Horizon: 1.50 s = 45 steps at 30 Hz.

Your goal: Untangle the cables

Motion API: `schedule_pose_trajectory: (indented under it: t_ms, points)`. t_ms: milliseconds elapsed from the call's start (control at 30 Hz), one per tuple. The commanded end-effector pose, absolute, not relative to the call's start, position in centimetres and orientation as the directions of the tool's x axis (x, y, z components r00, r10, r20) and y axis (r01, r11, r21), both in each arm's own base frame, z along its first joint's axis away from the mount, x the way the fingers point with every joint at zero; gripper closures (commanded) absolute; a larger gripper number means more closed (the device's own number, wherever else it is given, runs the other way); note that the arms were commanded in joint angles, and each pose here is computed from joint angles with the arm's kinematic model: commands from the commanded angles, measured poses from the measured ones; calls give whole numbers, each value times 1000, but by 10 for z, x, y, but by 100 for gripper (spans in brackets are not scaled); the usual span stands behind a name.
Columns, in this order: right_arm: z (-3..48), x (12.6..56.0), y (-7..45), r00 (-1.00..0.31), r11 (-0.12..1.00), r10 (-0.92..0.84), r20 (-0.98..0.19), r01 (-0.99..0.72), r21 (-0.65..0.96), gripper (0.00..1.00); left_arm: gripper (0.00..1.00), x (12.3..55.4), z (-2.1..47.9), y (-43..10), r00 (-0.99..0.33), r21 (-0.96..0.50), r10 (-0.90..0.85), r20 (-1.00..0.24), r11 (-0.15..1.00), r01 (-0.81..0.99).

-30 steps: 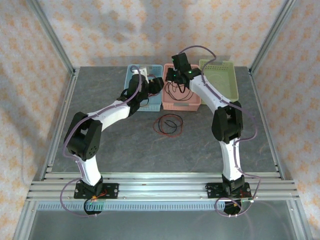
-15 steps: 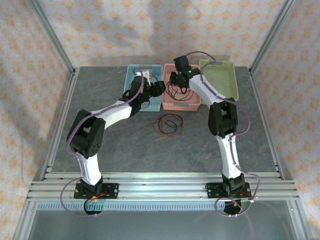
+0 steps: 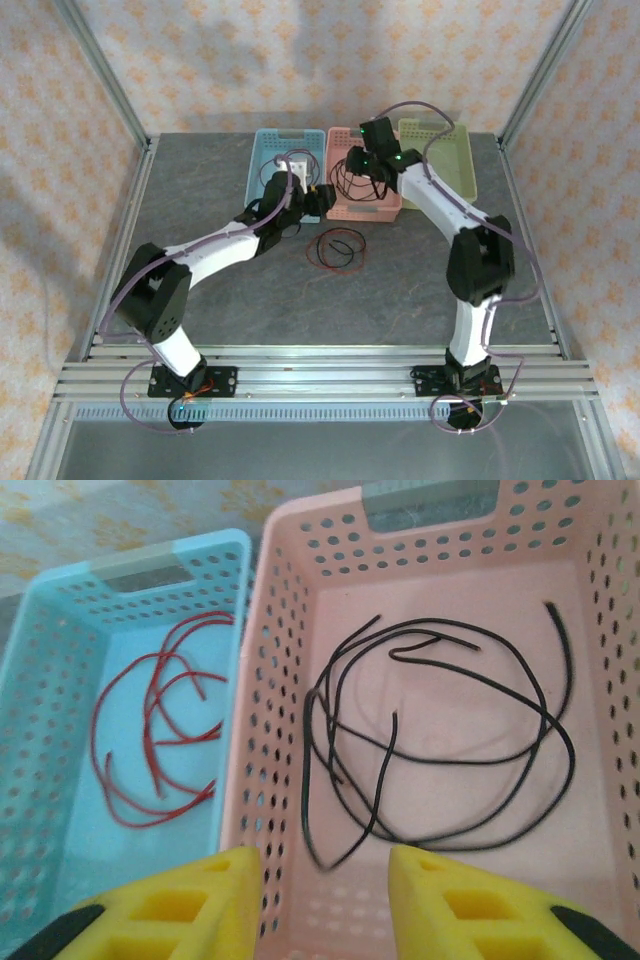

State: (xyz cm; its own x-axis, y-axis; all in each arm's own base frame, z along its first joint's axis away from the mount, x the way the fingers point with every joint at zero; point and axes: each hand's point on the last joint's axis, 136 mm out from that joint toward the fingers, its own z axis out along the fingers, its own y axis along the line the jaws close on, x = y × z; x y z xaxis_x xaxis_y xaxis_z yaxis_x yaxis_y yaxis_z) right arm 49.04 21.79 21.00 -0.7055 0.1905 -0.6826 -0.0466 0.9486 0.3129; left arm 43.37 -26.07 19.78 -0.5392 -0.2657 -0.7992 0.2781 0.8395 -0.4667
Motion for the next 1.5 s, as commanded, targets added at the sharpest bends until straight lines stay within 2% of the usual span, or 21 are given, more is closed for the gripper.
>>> schedule_pose_trajectory:
  t_ms: [0,167,333,667,1067,1467]
  points:
    - [231,469,223,-636,949,179,-750,-89,302,62,42,420,193,-250,-521,-426,-246,-817,867,258]
    - [220,425,220,-631,953,167,-757,-94,289,63,42,393,181,-244,-529,-432,-254,-810,868,245]
    - [194,388,204,-654,945,227,-722,-33,326,67,43,371,163,-234,-545,-449,-274,-792,866,217]
    - [117,331,189,-757,905,324,-567,73,419,72,43,330,125,-220,-591,-479,-296,-750,860,177]
    - [79,336,200,-762,865,434,-480,205,457,74,44,314,103,-248,-625,-535,-316,-714,822,195]
    - [60,358,202,-714,892,439,-546,276,357,68,44,318,104,-261,-622,-562,-332,-709,799,215]
